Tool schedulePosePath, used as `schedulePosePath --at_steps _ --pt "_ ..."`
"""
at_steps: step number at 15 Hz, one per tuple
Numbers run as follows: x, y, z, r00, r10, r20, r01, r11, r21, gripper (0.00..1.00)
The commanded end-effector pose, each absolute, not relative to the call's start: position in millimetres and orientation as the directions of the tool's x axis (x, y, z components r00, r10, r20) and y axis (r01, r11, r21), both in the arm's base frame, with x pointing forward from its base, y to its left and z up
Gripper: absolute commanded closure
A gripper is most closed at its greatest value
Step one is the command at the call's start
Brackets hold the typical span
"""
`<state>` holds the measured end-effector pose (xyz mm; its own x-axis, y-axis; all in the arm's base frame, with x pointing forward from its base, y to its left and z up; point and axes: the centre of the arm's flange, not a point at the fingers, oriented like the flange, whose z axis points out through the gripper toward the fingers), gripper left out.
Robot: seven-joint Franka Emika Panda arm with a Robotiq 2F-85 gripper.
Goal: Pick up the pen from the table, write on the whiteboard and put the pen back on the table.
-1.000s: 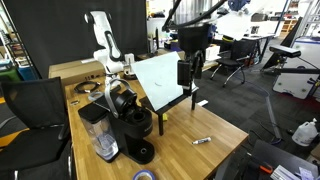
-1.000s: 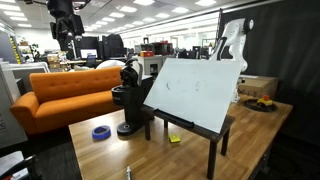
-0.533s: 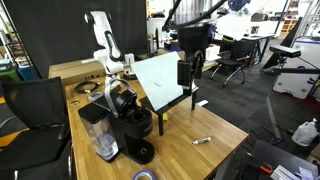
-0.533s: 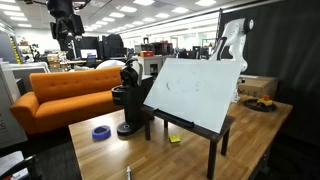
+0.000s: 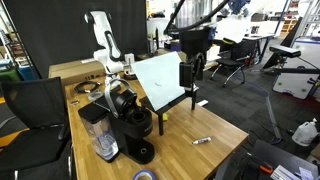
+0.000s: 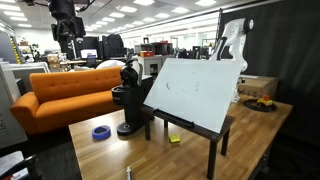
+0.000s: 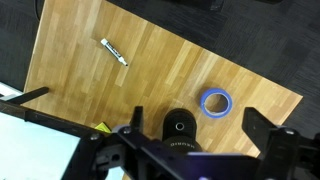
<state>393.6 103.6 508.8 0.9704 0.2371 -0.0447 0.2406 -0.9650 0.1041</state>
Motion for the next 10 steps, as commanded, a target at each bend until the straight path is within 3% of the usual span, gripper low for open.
schedulePosePath --at_steps 1,10 --pt "397 86 493 0.962 0.266 -0.065 0.271 -0.959 0.086 0.00" --pt "403 25 435 0.934 0.346 -0.091 0.351 -0.935 0.047 0.00"
